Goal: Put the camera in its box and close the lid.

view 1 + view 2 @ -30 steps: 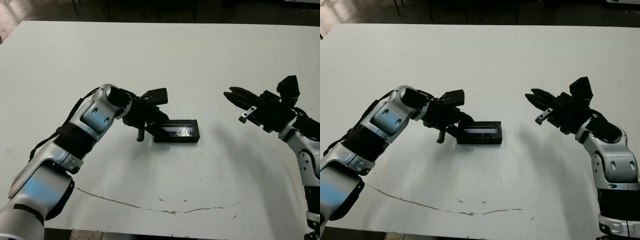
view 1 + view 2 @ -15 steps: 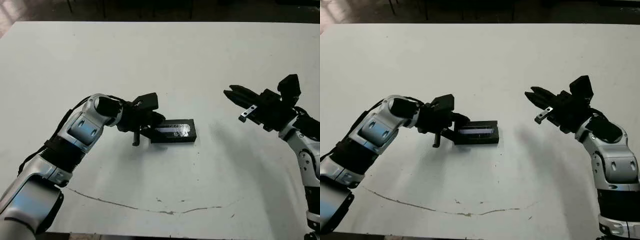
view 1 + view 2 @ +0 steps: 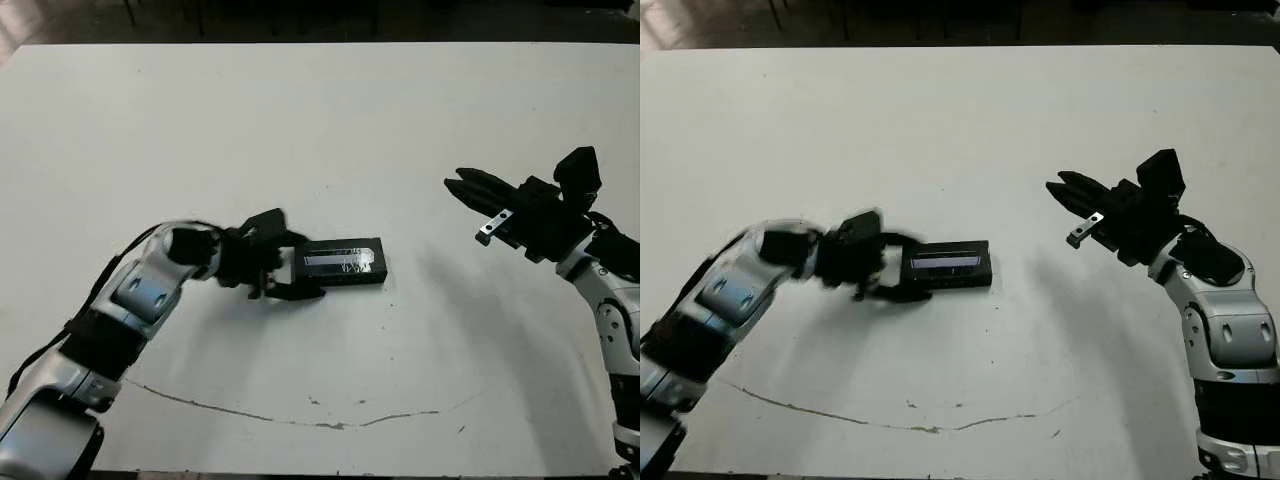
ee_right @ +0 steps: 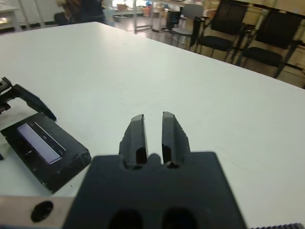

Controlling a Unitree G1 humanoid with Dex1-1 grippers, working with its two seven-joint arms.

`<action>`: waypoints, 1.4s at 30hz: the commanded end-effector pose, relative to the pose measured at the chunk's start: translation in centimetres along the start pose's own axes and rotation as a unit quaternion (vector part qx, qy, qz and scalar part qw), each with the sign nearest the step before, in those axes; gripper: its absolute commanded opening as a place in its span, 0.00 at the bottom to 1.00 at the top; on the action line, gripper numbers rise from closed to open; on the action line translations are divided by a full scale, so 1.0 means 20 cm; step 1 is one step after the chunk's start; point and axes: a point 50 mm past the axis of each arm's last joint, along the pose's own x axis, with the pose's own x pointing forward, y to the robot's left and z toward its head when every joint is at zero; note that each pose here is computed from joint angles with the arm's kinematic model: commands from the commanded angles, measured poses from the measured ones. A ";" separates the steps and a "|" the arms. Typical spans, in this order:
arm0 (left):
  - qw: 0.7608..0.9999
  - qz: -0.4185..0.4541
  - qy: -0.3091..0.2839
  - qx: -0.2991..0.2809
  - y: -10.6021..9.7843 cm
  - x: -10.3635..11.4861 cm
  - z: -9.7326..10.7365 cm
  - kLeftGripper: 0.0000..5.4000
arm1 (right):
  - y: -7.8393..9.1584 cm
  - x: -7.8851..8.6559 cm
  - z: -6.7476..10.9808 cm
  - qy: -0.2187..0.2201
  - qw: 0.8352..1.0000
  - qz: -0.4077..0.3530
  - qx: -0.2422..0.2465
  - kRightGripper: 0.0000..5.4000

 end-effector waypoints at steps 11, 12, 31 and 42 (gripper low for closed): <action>0.991 0.084 -0.003 -0.102 -0.07 -0.34 -0.22 1.00 | 0.01 -0.01 -0.06 0.014 1.000 0.011 0.024 0.00; 0.989 0.103 -0.014 -0.108 -0.07 -0.37 -0.22 1.00 | 0.01 -0.02 -0.06 0.013 0.999 0.011 0.027 0.00; 0.699 0.602 -0.316 -0.219 -0.28 -0.52 -0.06 0.48 | 0.17 -0.03 -0.13 -0.087 0.990 -0.111 0.023 0.00; 0.709 0.614 -0.307 -0.159 -0.26 -0.34 0.09 0.00 | 0.25 -0.01 -0.14 -0.097 0.985 -0.143 0.023 0.00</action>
